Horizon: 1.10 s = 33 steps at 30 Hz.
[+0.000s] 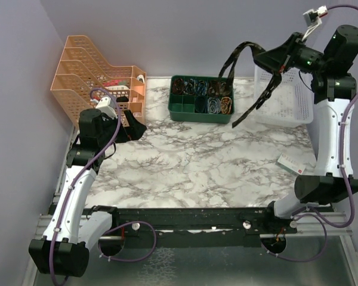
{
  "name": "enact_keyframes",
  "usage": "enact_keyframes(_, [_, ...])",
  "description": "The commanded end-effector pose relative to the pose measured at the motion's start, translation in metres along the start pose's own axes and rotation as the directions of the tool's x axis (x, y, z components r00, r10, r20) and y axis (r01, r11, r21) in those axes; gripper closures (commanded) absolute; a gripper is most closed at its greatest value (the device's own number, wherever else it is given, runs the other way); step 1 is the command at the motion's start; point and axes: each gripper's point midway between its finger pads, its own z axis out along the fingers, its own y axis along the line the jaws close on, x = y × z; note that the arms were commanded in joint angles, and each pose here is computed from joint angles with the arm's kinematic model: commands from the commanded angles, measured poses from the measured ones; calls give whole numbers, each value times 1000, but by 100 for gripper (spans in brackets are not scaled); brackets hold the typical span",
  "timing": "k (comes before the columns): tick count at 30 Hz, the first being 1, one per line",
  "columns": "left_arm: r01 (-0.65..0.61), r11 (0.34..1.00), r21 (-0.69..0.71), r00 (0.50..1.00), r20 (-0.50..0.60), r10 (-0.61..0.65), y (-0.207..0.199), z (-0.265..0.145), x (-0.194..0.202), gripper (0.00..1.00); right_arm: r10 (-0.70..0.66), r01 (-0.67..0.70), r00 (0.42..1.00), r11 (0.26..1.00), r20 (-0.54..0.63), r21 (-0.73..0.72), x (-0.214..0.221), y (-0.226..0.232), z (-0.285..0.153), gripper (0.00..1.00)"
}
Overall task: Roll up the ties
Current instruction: Pick up the tie from the bin, then place the tie at the center of the board.
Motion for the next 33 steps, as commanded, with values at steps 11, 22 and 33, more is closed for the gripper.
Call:
enact_keyframes(11, [150,814,-562,979,198,-44,83,-51,-43,1,-118,-60,760,967,-639,-249,246,148,74,92])
enact_keyframes(22, [200,730,-653,958,288,-5,97,-84,-51,1,-97,-176,617,950,-781,-257,386,202,120,86])
enact_keyframes(33, [169,779,-603,969,248,-19,90,-72,-41,1,18,-52,621,998,-784,-18,411,158,131,8])
